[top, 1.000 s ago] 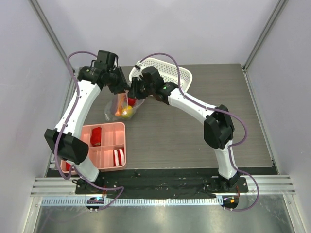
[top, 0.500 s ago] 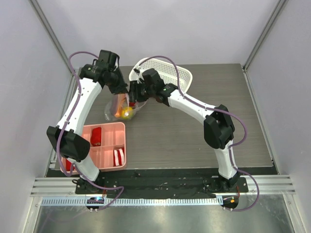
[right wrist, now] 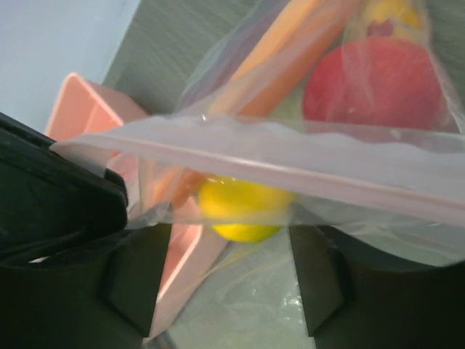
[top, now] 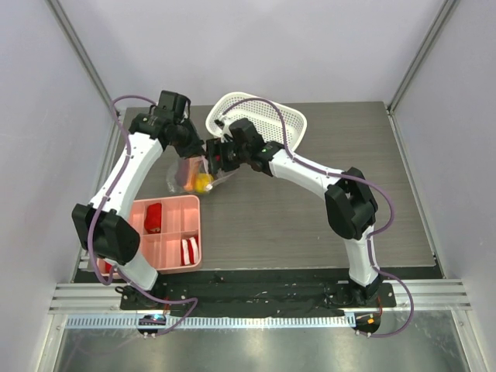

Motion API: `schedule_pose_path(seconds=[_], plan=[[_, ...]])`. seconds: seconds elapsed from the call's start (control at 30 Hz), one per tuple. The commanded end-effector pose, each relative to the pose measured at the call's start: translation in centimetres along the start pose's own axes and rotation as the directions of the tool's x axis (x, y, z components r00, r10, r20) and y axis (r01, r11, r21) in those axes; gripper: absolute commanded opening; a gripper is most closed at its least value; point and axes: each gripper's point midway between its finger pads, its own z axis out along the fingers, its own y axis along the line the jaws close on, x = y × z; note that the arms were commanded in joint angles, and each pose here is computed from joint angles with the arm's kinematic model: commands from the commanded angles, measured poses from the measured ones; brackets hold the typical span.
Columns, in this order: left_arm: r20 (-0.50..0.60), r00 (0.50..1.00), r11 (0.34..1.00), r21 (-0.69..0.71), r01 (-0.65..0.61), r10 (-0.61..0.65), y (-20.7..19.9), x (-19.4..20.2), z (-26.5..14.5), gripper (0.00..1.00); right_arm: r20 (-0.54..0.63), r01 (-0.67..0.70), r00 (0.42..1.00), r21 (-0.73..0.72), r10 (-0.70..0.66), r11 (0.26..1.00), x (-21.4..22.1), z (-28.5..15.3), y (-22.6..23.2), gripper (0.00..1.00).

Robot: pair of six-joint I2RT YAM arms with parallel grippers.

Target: Open the zip-top bag and remove the fake food

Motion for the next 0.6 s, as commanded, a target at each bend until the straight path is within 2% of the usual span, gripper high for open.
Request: schedule_pose_path(seconds=[0.0,0.13,0.23,0.37,0.47,0.57], plan=[[0.019,0.998,0.992,0.108,0.064,-0.067,-2.2,-0.4,-0.5,0.00,0.147,0.078,0.984,0.149,-0.100,0.986,-3.4,-0.6,-1.7,0.76],[0.085,0.994,0.995,0.071,0.069,-0.075,-1.6,-1.5,-1.2,0.00,0.134,0.111,0.983,0.122,-0.127,0.986,-3.8,0.2,-1.8,0.77],[0.129,0.989,0.997,0.037,0.069,-0.073,-0.8,-2.0,-2.0,0.00,0.178,0.088,0.977,0.167,-0.118,0.982,-4.1,0.1,-2.6,0.79],[0.080,0.992,0.995,0.033,0.096,-0.098,-0.6,-0.9,-1.5,0.00,0.238,0.121,0.959,0.150,-0.155,0.981,-5.2,0.8,-2.5,0.81],[0.073,0.993,0.995,0.037,0.091,-0.094,-0.7,-0.8,-1.3,0.00,0.168,0.095,0.980,0.083,-0.108,0.992,-3.9,1.6,-1.6,0.78],[0.075,0.994,0.996,0.047,0.070,-0.073,-0.8,-0.9,-1.4,0.00,0.145,0.050,0.988,0.021,-0.052,0.999,-2.6,0.6,-0.4,0.77]])
